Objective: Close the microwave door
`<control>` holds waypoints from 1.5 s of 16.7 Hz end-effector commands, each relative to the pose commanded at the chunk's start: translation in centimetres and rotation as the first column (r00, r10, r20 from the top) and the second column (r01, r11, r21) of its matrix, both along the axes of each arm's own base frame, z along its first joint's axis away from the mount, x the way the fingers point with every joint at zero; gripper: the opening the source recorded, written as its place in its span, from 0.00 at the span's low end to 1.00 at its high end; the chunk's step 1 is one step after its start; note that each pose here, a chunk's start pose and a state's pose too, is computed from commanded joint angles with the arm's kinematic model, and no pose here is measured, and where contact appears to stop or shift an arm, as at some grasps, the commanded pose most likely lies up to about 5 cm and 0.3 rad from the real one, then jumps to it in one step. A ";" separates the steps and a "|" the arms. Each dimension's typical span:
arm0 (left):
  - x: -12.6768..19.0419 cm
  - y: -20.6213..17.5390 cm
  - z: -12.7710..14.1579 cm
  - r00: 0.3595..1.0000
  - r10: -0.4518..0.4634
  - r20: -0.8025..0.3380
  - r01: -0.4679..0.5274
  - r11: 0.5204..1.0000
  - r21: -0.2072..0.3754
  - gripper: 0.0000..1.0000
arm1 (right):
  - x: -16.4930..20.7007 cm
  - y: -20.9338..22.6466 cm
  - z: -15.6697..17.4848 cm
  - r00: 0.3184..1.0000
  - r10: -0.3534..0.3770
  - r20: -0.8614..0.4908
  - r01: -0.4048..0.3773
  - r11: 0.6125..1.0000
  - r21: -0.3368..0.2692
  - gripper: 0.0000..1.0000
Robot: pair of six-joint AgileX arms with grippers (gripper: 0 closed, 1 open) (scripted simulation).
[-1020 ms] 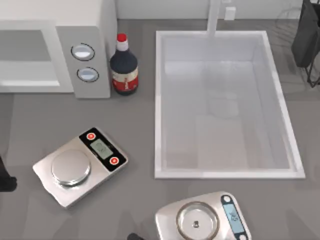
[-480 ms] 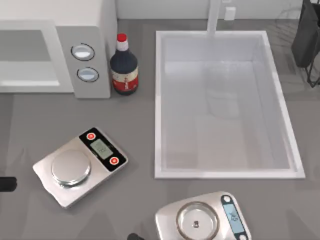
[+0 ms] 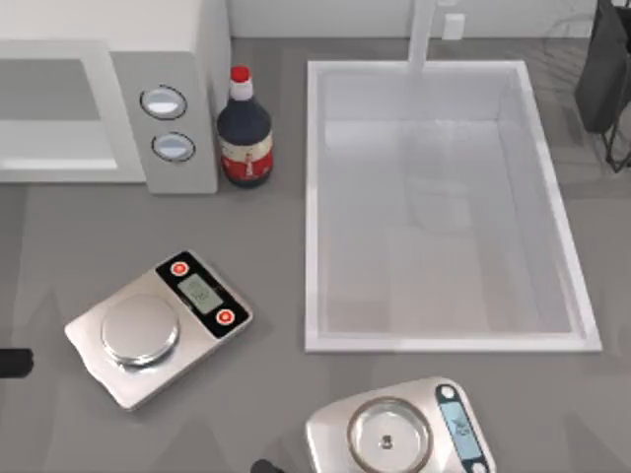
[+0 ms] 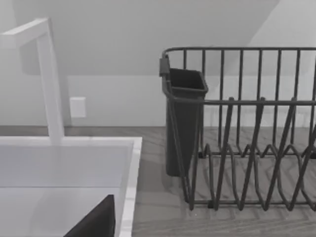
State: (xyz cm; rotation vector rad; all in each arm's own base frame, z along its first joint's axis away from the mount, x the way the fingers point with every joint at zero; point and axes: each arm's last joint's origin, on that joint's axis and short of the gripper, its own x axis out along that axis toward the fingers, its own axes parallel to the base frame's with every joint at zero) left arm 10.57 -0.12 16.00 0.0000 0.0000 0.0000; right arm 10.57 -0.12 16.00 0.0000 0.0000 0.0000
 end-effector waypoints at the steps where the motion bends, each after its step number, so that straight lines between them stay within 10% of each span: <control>1: 0.0 0.0 0.0 1.000 0.000 0.000 0.000 1.000 0.000 0.00 | 0.0 0.0 0.0 1.000 0.000 0.000 0.000 1.000 0.000 1.00; 25: -1.1 -1.9 -0.7 1.000 0.000 0.000 0.000 1.000 -0.001 0.00 | 0.0 0.0 0.0 1.000 0.000 0.000 0.000 1.000 0.000 1.00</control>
